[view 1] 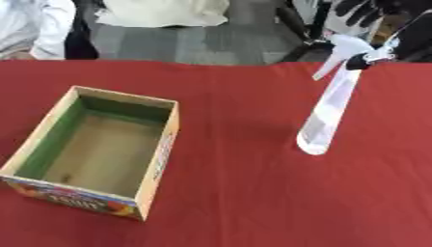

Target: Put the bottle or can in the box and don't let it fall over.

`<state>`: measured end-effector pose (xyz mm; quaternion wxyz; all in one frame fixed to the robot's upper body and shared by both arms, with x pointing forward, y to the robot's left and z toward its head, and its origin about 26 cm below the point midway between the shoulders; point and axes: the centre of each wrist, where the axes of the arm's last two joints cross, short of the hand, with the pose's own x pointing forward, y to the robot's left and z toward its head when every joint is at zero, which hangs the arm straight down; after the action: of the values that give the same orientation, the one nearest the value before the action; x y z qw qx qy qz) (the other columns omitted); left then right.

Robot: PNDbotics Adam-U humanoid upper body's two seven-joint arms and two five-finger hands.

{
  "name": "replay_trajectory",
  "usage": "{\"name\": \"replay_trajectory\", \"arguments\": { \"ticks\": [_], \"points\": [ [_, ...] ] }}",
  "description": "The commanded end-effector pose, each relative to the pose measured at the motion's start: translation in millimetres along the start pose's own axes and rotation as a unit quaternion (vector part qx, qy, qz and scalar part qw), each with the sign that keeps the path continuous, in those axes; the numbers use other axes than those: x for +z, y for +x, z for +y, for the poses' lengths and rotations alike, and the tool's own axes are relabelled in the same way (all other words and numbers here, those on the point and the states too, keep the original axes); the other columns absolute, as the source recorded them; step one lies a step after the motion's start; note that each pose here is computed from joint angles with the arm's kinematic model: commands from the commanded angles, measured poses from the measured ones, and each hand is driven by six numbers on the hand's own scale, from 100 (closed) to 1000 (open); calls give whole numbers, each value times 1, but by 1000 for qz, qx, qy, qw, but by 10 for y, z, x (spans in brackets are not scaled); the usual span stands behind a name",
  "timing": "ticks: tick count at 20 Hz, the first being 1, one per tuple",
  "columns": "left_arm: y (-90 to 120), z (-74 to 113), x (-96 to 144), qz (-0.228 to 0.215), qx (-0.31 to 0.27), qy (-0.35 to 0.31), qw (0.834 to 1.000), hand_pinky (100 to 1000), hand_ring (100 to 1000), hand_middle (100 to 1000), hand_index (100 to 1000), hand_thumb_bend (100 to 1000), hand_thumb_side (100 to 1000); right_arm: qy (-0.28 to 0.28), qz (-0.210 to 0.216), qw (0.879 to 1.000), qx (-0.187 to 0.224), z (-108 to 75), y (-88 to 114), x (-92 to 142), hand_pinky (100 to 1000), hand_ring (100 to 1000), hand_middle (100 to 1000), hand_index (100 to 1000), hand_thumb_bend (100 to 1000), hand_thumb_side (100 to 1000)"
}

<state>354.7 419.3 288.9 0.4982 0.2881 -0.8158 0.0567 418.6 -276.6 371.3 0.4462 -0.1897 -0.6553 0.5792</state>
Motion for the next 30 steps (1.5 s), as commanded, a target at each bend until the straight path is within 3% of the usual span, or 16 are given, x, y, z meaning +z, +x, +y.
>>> {"name": "replay_trajectory", "arguments": {
  "ticks": [1,24,30],
  "points": [
    [176,58,-52,-26,-5,0,1000,755,753,763,831,946,666,-24,9,1000,8,-164,9,101,857,838,840,867,557,177],
    [177,79,-46,-26,-12,-2,1000,756,753,763,826,938,665,-33,30,999,-2,-258,-126,241,837,813,817,846,487,100],
    [168,82,-45,-25,-12,-3,1000,756,753,762,825,935,665,-37,36,999,-15,-278,-151,339,788,778,795,826,424,100]
  ]
}}
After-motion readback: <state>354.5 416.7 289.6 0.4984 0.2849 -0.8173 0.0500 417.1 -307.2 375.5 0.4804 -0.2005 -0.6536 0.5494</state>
